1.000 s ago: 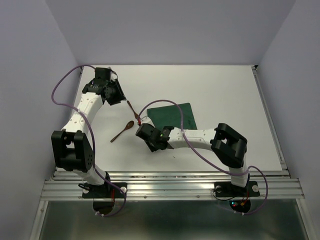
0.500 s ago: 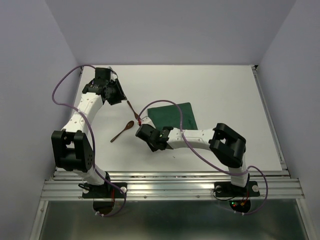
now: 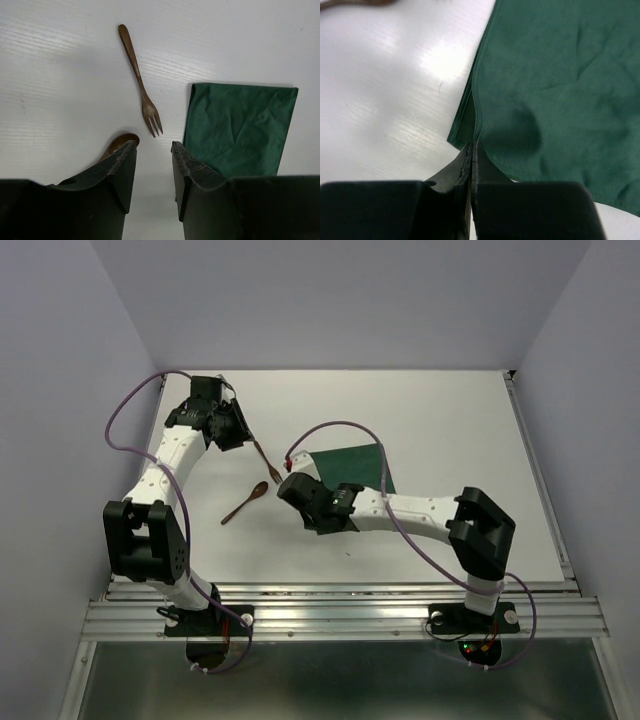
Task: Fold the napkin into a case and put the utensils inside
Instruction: Pick up the top corner of the square-folded napkin from the center of the board, then fold the top corner of the square-folded napkin at the center of the board.
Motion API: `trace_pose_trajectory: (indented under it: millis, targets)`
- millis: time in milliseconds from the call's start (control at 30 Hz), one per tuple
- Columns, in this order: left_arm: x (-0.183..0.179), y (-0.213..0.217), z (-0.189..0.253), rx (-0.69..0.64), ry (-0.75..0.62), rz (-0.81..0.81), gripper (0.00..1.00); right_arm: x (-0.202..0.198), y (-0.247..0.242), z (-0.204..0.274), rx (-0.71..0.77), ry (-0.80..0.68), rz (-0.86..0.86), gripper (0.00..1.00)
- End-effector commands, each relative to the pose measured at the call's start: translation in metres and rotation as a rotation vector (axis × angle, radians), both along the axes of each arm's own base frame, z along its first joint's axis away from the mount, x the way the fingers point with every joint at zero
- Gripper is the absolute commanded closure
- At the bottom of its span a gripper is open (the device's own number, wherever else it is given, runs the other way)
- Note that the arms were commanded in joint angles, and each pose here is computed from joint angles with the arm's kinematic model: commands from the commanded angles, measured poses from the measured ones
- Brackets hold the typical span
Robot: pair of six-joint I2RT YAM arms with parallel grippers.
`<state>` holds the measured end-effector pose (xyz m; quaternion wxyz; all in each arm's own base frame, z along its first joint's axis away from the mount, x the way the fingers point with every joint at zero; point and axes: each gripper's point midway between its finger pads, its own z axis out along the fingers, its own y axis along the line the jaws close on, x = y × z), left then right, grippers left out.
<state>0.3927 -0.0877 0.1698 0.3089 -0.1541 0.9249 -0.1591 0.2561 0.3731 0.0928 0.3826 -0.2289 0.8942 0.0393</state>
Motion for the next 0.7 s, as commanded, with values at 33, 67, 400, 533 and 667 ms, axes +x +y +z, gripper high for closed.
trace_pose_trajectory:
  millis: [33, 67, 400, 533, 667]
  targets:
    - [0.003, 0.0, 0.006, -0.002, -0.025, -0.013, 0.55, 0.04, -0.01, 0.038, 0.159, -0.065, -0.127, 0.99]
    - [0.003, 0.0, 0.006, -0.003, -0.025, -0.016, 0.55, 0.045, -0.013, 0.039, 0.18, -0.06, -0.138, 0.99]
    - [0.001, -0.001, 0.004, -0.007, -0.022, -0.023, 0.55, 0.108, -0.059, 0.039, 0.342, -0.015, -0.283, 0.99]
    - [0.0, -0.003, 0.002, -0.013, -0.018, -0.03, 0.55, 0.13, -0.078, 0.038, 0.42, 0.01, -0.346, 0.99]
    - [-0.002, -0.003, -0.001, -0.013, -0.016, -0.036, 0.55, 0.148, -0.099, 0.028, 0.458, 0.04, -0.424, 0.99]
